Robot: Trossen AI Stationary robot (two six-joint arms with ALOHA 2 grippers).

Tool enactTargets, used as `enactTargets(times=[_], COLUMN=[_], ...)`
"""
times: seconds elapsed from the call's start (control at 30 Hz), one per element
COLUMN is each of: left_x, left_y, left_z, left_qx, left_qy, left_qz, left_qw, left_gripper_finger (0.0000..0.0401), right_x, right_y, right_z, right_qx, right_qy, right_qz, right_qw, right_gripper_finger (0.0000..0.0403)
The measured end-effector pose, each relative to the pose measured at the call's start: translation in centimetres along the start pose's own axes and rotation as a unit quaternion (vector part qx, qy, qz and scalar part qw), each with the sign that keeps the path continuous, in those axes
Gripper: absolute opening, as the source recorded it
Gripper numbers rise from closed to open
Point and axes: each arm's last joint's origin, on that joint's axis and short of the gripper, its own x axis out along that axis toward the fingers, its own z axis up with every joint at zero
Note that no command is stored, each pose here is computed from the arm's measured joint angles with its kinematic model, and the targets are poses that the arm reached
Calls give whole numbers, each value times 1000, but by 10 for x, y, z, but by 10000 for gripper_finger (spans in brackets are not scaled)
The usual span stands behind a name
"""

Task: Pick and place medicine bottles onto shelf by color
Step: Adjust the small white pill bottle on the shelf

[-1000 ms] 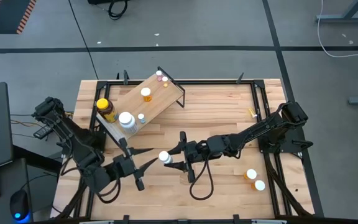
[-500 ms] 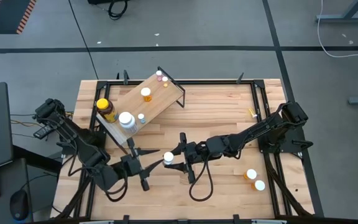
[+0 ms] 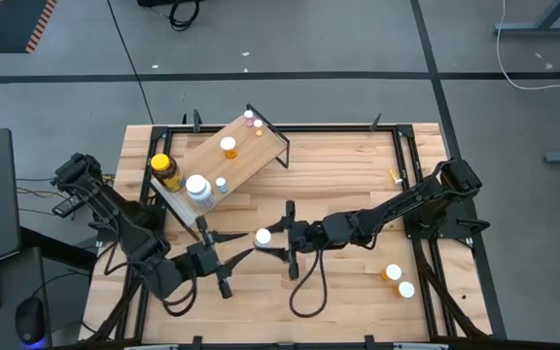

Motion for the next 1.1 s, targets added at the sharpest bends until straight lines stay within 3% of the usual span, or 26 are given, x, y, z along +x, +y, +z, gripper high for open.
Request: enactTargets(times=[0.17,0.47,0.7,0.93,1.1], left_x=[-27,-75,-78,-75,-79], left_y=[5,8,9,10,9], left_z=[9,17,17,16,16], left_qx=[-4,4,6,6,11], left_qy=[-12,-21,-18,-17,-19], left_qz=[7,33,47,52,45], left_qw=[1000,999,999,998,999], left_gripper_finger=[172,172,172,172,172], right_x=[7,14,12,24,24], right_y=[-29,-118,-180,-209,-219], right_z=[-3,-13,-20,-67,-76], right_qx=[-21,11,49,63,60], right_qy=[14,55,52,68,67], right_qz=[-71,-186,-243,-279,-315], right_qw=[997,981,967,956,945], right_gripper_finger=[183,183,183,187,193])
